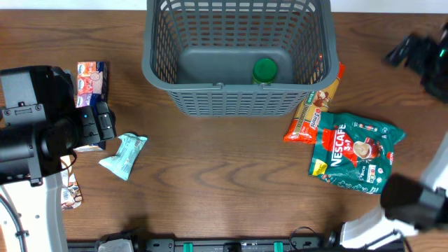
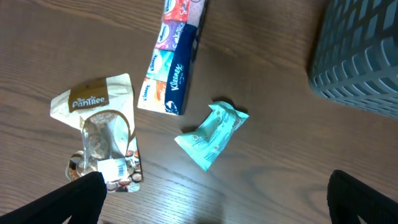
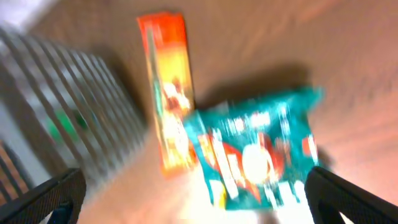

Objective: Pack container
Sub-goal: 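Move the right gripper back down to the green Nescafe bag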

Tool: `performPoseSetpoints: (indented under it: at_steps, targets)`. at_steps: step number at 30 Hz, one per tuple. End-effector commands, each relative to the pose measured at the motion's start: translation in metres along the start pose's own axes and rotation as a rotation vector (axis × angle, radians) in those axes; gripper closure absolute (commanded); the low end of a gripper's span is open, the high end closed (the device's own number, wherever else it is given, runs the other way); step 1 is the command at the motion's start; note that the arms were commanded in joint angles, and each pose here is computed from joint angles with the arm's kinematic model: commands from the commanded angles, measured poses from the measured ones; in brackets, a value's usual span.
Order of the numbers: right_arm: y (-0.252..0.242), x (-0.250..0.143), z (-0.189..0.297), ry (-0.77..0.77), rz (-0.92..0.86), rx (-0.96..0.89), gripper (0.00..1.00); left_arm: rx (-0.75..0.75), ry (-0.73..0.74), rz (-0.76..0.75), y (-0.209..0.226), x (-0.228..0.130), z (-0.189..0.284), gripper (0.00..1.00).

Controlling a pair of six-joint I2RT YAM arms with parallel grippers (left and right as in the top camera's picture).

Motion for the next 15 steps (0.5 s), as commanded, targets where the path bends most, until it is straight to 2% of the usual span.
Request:
performPoseSetpoints:
  at_steps: [1, 8, 12, 15]
  targets:
    - [-0.02, -0.043, 0.015, 0.017, 0.041, -0.048, 0.01, 0.004, -0.013, -0.001, 0.002, 0.003, 0.004, 0.01]
    - [-0.065, -0.121, 0.032, -0.029, 0.043, -0.169, 0.01, 0.003, -0.016, -0.001, 0.002, 0.004, 0.004, 0.01]
    - [-0.09, -0.127, 0.033, -0.157, 0.168, -0.295, 0.01, 0.003, -0.017, -0.001, 0.002, 0.004, 0.004, 0.02]
    - [-0.096, -0.125, 0.015, -0.177, 0.283, -0.311, 0.01, 0.003, -0.018, -0.001, 0.002, 0.004, 0.004, 0.01]
Point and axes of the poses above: each gripper's point midway between its finger pads, its own z axis back along the fingers, its own y axis along the line the jaws close on, x = y × z, the point moved 4 cm from there along z, back along the fingers, and after that the axes turned 5 degrees about -z, right-handed, at the moved point
